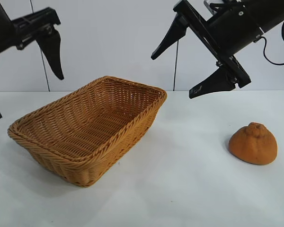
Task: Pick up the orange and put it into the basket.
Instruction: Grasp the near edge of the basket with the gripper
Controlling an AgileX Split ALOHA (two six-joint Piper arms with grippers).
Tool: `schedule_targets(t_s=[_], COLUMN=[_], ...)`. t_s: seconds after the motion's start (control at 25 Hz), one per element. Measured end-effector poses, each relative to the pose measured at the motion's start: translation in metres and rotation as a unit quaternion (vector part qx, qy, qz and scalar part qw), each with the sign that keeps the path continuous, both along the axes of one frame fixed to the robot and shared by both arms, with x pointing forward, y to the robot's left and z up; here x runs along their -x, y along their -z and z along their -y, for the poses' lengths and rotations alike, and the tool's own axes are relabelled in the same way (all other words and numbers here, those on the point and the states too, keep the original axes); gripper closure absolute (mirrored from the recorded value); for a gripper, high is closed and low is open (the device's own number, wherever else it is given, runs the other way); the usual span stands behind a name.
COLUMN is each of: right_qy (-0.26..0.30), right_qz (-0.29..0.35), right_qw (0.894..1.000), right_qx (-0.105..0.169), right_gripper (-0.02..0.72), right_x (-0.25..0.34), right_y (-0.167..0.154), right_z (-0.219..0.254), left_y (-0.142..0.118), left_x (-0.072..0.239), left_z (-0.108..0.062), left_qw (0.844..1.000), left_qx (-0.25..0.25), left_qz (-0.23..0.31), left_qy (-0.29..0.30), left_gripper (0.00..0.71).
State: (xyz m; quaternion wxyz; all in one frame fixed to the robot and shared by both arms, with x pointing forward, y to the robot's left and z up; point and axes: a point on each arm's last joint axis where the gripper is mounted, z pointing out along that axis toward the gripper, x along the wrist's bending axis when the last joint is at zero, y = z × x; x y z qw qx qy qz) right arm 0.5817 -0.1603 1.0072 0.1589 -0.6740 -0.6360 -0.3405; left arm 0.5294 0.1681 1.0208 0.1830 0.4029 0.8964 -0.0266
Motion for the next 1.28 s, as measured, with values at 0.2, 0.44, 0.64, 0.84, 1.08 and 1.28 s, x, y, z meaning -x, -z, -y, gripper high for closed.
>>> schedule_targets(t_s=[0.2, 0.44, 0.64, 0.84, 1.08, 1.28], right_qy=[0.000, 0.000, -0.002, -0.005, -0.005, -0.005], right_qz=[0.000, 0.000, -0.002, -0.005, -0.005, -0.005], right_qw=[1.000, 1.000, 1.000, 1.000, 1.000, 1.000], right_qx=[0.000, -0.001, -0.001, -0.002, -0.002, -0.002], right_gripper=[0.042, 0.042, 0.042, 0.042, 0.042, 0.042], right_x=[0.000, 0.000, 0.001, 0.001, 0.001, 0.001], right_y=[0.000, 0.000, 0.000, 0.000, 0.000, 0.000], right_z=[0.000, 0.000, 0.000, 0.000, 0.000, 0.000], left_y=[0.039, 0.078, 0.102, 0.110, 0.124, 0.125], left_x=[-0.015, -0.027, -0.041, -0.045, -0.033, -0.031], left_z=[0.004, 0.006, -0.003, -0.011, -0.017, -0.017], left_qw=[0.999, 0.996, 0.994, 0.993, 0.989, 0.990], left_qx=[-0.026, -0.035, -0.017, -0.011, -0.007, -0.003], left_qz=[-0.039, -0.076, -0.077, -0.081, -0.106, -0.106], left_qy=[-0.009, -0.037, -0.070, -0.087, -0.104, -0.097], left_gripper=[0.017, 0.017, 0.017, 0.019, 0.130, 0.195])
